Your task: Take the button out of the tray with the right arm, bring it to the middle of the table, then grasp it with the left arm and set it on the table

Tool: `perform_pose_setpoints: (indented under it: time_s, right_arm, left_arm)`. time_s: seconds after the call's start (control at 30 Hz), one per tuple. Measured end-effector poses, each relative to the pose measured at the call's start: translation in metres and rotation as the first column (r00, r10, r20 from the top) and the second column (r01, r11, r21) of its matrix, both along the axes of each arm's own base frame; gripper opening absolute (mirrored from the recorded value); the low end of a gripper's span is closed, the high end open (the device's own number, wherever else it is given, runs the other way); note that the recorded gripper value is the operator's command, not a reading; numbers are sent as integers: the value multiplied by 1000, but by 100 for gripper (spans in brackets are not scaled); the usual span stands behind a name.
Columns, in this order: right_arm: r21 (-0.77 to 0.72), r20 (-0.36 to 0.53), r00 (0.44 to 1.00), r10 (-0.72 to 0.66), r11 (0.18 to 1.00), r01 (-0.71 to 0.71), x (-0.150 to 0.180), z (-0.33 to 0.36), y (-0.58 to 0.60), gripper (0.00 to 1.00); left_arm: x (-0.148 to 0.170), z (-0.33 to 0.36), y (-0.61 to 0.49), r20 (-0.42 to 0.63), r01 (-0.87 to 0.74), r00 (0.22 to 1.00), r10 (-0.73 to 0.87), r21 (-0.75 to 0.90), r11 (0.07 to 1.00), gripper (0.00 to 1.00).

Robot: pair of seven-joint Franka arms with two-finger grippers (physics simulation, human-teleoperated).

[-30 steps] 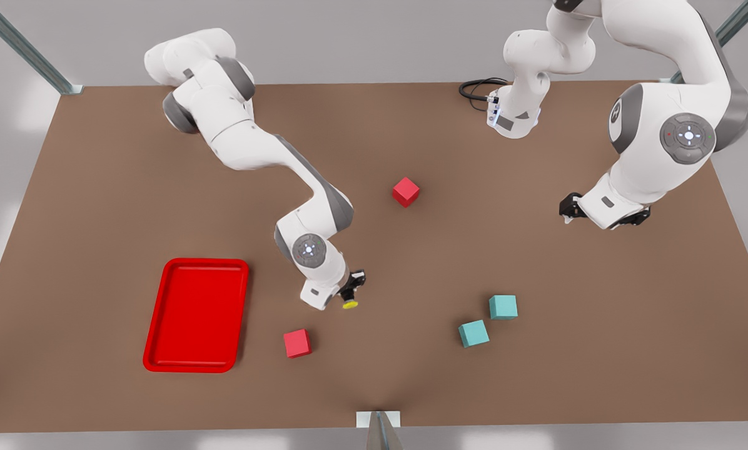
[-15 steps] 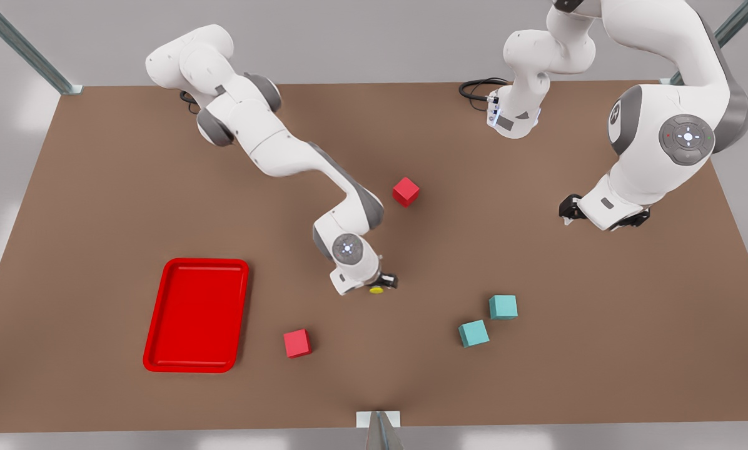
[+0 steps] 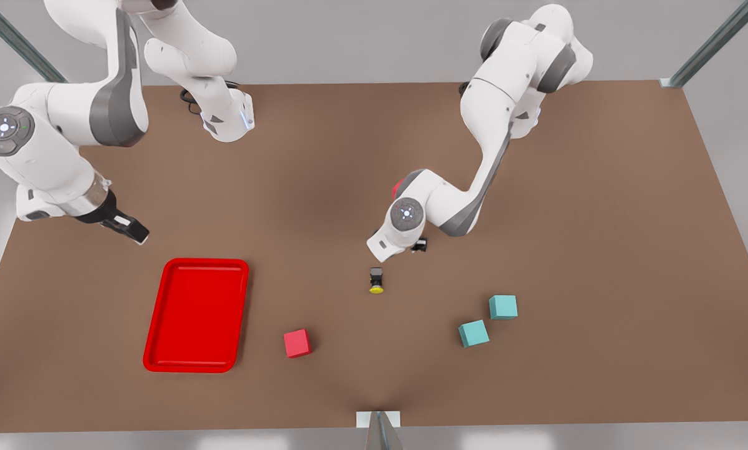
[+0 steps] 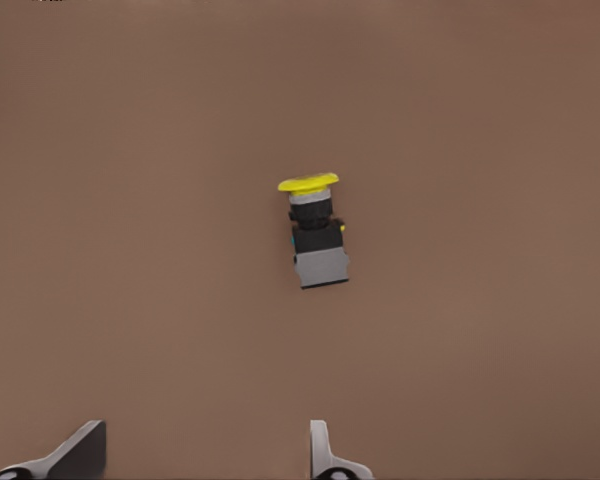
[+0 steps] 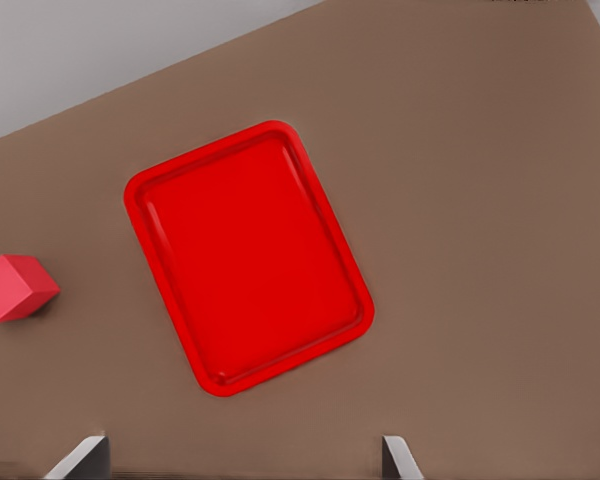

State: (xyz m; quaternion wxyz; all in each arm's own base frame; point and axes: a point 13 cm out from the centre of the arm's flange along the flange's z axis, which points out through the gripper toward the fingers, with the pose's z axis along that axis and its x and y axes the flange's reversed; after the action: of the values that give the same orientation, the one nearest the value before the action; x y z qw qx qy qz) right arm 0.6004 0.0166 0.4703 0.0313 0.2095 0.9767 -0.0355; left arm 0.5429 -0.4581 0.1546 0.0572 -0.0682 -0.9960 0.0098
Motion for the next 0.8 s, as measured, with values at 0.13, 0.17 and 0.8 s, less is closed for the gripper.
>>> perform_pose_setpoints:
  time_s: [0.13,0.17,0.8]
  right_arm:
    - [-9,-3,994,105,994,-105,6,7,10,100]
    - [-12,12,993,119,993,-119,9,16,7,100]
    - [-23,-2,942,335,942,-335,9,25,12,100]
  left_arm:
    - [40,-20,-30,100,-163,980,172,-96,982,100]
    - [47,-21,-36,114,-198,971,211,-117,973,100]
    - [57,-115,-44,199,-169,962,186,-100,981,100]
